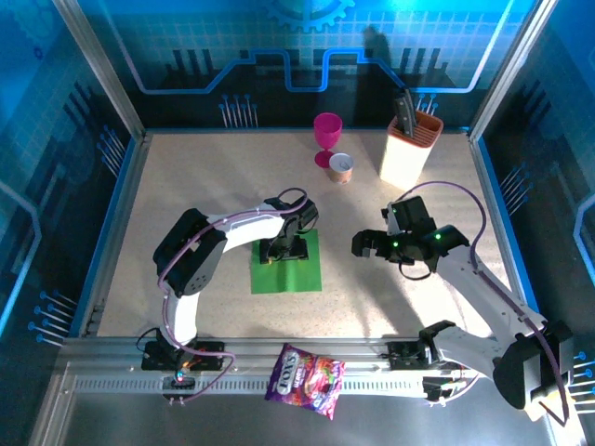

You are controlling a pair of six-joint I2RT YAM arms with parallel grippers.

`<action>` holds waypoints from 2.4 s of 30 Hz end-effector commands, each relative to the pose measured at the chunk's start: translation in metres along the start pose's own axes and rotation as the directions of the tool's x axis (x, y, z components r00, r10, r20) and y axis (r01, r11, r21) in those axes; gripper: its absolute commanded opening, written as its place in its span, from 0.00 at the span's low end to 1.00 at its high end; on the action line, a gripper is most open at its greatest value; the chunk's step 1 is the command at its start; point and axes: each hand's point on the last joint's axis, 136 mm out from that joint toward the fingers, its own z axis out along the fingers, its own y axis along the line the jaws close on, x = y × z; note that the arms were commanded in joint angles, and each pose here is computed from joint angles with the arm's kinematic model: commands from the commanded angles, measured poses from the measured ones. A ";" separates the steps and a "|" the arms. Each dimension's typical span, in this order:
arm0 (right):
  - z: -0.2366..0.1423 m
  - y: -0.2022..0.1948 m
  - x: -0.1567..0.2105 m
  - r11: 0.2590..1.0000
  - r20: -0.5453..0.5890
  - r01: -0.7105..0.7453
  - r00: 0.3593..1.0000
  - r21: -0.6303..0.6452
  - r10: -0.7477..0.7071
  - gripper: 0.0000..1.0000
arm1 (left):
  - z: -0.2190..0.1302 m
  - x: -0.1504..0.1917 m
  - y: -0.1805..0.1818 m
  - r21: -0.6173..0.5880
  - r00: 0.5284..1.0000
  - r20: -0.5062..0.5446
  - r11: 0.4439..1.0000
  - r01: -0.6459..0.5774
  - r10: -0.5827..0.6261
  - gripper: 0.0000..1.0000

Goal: Fold a paper plane with a square sheet of paper (pick it up from the middle)
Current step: First fold the square sheet of paper in half at the center of the table.

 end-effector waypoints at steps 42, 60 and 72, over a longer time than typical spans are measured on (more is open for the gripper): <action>0.010 -0.015 -0.023 0.996 -0.021 -0.091 0.996 -0.004 0.091 0.99 | -0.108 -0.009 -0.120 0.760 0.988 0.154 0.642 -0.102 -0.025 0.41; 0.030 -0.013 -0.035 0.994 -0.050 -0.104 0.993 0.012 0.105 0.99 | -0.029 0.002 -0.097 0.655 0.989 0.113 0.741 -0.146 0.095 0.39; 0.059 0.018 -0.023 0.998 -0.123 -0.062 0.991 -0.028 0.058 0.97 | -0.017 -0.006 -0.077 0.589 0.990 0.117 0.797 -0.132 0.078 0.42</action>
